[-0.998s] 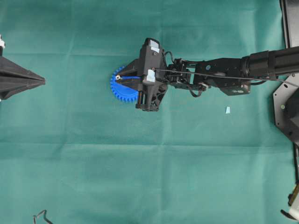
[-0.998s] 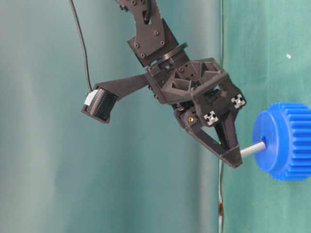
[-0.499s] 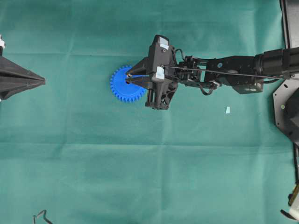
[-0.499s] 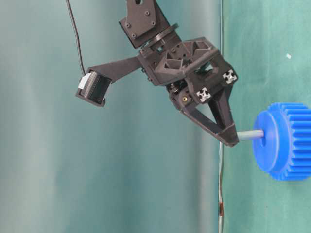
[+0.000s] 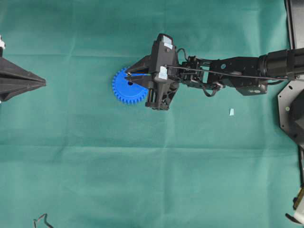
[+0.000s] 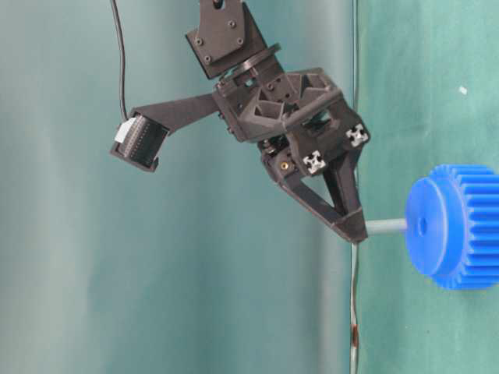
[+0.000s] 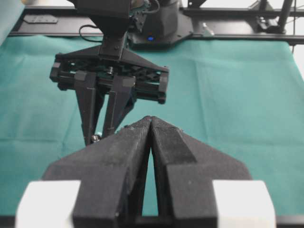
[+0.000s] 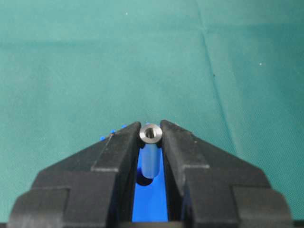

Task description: Insert the shaft into the center hole of the gear.

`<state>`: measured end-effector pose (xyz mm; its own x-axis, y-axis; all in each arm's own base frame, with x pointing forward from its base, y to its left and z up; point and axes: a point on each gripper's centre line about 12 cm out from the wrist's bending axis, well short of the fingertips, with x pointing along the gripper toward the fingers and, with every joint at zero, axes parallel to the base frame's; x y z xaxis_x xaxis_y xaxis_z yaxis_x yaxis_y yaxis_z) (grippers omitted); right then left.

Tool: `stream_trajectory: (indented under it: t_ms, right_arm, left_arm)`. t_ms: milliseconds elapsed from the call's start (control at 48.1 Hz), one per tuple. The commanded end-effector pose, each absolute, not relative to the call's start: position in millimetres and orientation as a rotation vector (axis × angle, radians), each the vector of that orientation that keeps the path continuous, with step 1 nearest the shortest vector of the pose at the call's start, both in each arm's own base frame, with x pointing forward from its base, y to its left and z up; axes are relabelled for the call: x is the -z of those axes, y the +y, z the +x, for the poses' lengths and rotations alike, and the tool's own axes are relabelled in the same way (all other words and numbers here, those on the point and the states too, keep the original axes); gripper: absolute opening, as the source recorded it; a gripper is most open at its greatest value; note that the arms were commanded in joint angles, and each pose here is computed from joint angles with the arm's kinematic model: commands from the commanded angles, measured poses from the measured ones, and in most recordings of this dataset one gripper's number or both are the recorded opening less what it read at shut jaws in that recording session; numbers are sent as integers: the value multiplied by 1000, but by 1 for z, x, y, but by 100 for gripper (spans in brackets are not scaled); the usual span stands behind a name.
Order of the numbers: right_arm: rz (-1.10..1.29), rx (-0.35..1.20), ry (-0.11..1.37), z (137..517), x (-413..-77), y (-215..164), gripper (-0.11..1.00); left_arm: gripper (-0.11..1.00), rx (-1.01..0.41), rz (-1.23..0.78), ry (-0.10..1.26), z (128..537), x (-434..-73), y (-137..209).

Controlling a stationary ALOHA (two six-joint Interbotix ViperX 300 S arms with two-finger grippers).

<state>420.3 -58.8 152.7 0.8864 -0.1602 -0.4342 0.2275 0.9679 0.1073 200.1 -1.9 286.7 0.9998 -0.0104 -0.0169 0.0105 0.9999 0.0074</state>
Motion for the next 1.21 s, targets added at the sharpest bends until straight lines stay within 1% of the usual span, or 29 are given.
stream_trajectory:
  t_ms: [0,229,686,956,1185]
  right_arm:
    - [159,200,399,427,-162,-59,18]
    - [172,199,412,431,-152,-54,17]
    - [182,203,421,429,-148,-53,17]
    - [186,211,470,432,-126,-55,18]
    - [188,212,483,431,-122,-55,17]
  left_arm:
    - [0,9,9,-9,202,-297,-2]
    - [0,9,9,-12,202,-298,-2]
    - [0,9,9,-9,202,-297,-2]
    - [0,9,7,-11,202,-297,-2]
    - [0,9,7,-9,202,-297,-2]
